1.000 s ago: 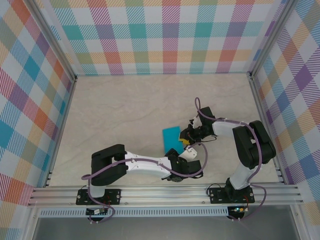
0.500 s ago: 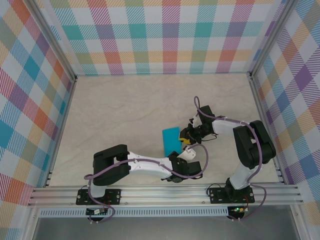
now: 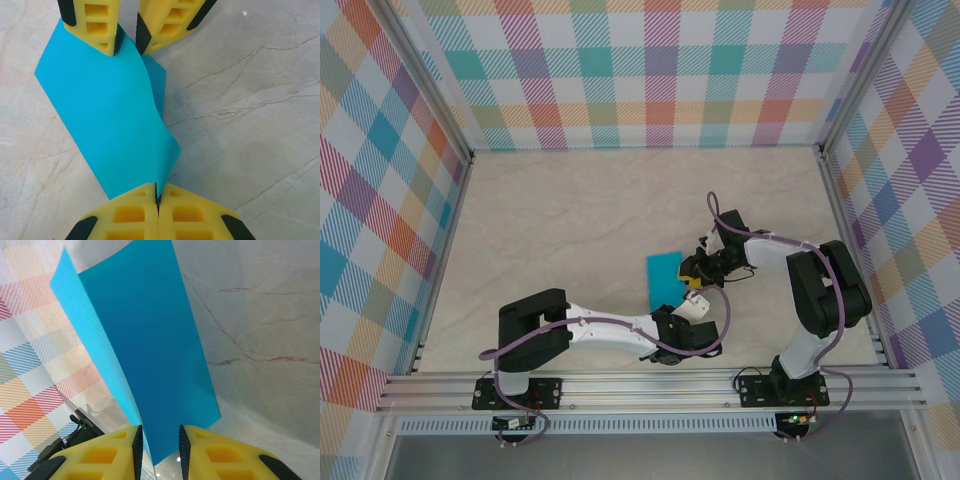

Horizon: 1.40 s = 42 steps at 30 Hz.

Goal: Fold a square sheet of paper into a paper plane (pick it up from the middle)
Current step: Third fold the triangle at the center of the table.

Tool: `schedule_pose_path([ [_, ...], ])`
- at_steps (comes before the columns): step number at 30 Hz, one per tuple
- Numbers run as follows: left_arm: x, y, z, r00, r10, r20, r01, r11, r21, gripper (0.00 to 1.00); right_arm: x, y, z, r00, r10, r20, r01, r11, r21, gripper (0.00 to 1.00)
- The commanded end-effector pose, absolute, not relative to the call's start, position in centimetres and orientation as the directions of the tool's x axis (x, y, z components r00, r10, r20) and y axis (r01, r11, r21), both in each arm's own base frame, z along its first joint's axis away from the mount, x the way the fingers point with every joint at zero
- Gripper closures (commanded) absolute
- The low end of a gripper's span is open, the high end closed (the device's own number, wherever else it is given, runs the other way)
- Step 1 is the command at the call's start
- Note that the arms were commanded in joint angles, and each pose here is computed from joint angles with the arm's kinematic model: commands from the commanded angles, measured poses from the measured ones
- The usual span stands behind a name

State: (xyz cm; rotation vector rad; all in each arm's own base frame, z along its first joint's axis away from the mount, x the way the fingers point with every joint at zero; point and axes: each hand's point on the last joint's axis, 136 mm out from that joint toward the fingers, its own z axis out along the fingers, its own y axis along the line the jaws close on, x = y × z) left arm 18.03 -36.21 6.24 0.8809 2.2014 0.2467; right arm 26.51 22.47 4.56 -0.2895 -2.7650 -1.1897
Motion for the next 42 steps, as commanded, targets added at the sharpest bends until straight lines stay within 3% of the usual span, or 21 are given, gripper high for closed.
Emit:
schedule_pose_path([
  [1,17.9,-36.5,6.7,-0.505,0.626,-0.595,0.511,0.772,0.378,0.98,26.7,22.0,5.5,-0.983,0.114,0.144,0.183,0.691,0.699,0.71],
  [18,17.6,-37.6,3.6,-0.568,0.587,-0.578,0.494,0.804,0.332,0.99,25.7,21.6,4.9,-0.979,0.094,0.183,0.194,0.713,0.674,0.62],
  [29,17.0,-36.9,3.7,-0.59,0.575,-0.567,0.513,0.809,0.286,0.99,26.2,20.7,5.7,-0.988,0.094,0.124,0.153,0.743,0.652,0.53],
  [33,17.0,-36.8,4.1,-0.625,0.528,-0.575,0.522,0.83,0.195,1.0,26.7,20.1,6.8,-0.993,0.093,0.07,0.116,0.741,0.662,0.46],
  [42,18.4,-35.6,7.2,-0.697,0.392,-0.6,0.515,0.856,-0.039,0.98,28.0,18.9,9.3,-0.993,0.117,-0.015,0.074,0.719,0.691,0.41],
])
